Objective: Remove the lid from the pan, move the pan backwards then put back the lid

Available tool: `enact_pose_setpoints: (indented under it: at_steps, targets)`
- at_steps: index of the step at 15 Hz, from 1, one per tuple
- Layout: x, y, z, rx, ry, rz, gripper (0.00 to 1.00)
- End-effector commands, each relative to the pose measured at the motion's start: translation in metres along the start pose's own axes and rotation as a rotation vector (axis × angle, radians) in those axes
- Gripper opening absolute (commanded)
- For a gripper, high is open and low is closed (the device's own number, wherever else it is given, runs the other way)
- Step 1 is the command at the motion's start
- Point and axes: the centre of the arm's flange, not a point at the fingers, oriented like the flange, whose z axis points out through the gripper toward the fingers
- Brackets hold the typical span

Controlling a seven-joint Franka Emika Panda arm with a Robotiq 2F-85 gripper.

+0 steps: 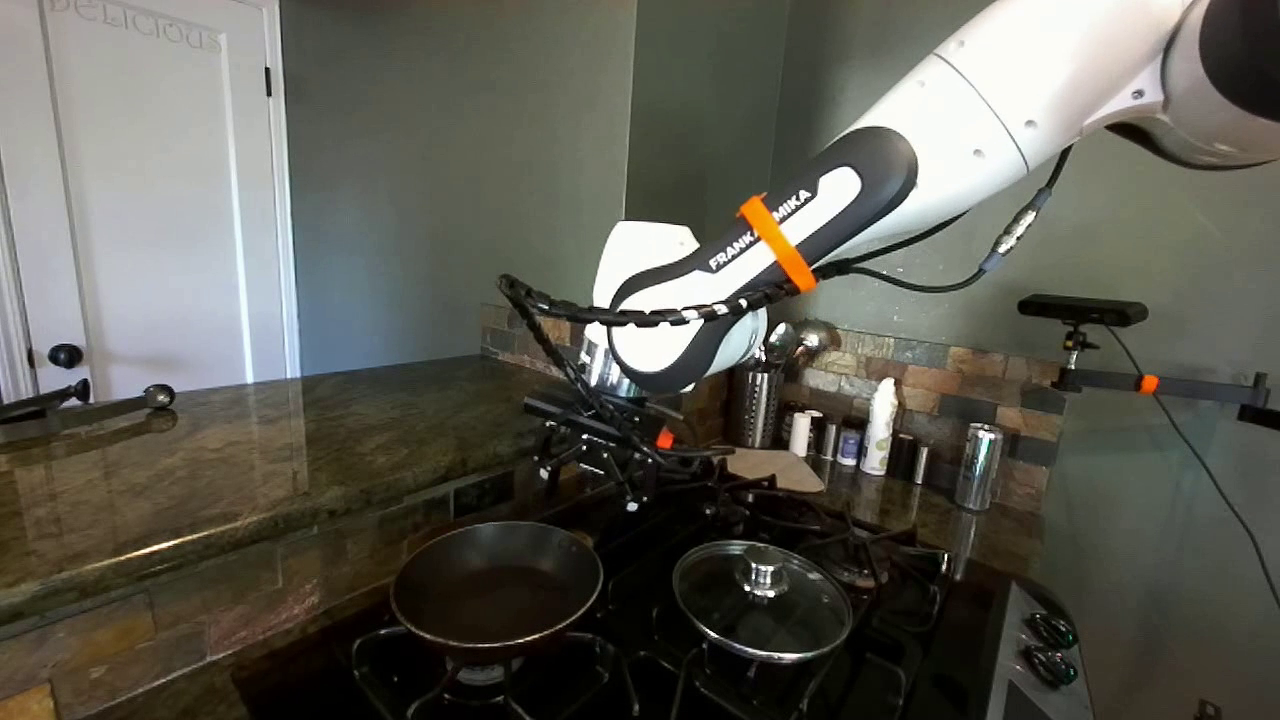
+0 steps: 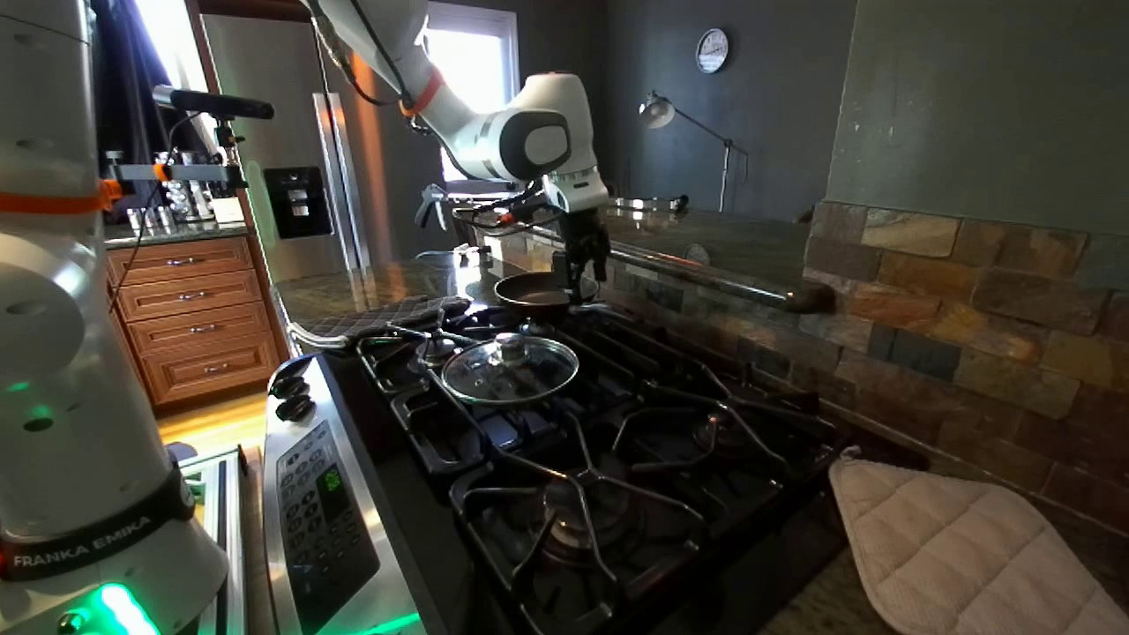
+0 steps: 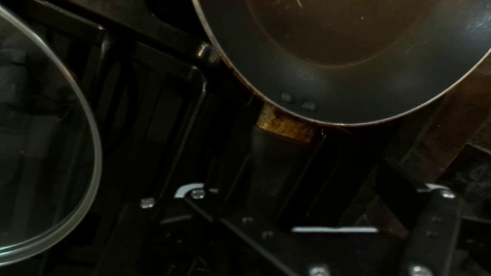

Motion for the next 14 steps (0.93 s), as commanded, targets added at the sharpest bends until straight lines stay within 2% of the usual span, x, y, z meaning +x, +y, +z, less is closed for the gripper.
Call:
enact_pose_setpoints:
  at_steps: [1, 3, 6, 10, 14]
  targets:
    - [-0.006, 0.025, -0.037, -0.045, -0.01, -0.031, 1.0]
    - [-0.007, 0.038, -0.056, -0.066, -0.034, -0.08, 1.0]
    - [-0.007, 0.069, -0.086, -0.075, -0.078, -0.256, 1.0]
    - [-0.008, 0.117, -0.111, -0.018, -0.139, -0.467, 1.0]
    - [-0.012, 0.163, -0.119, 0.026, -0.208, -0.669, 1.0]
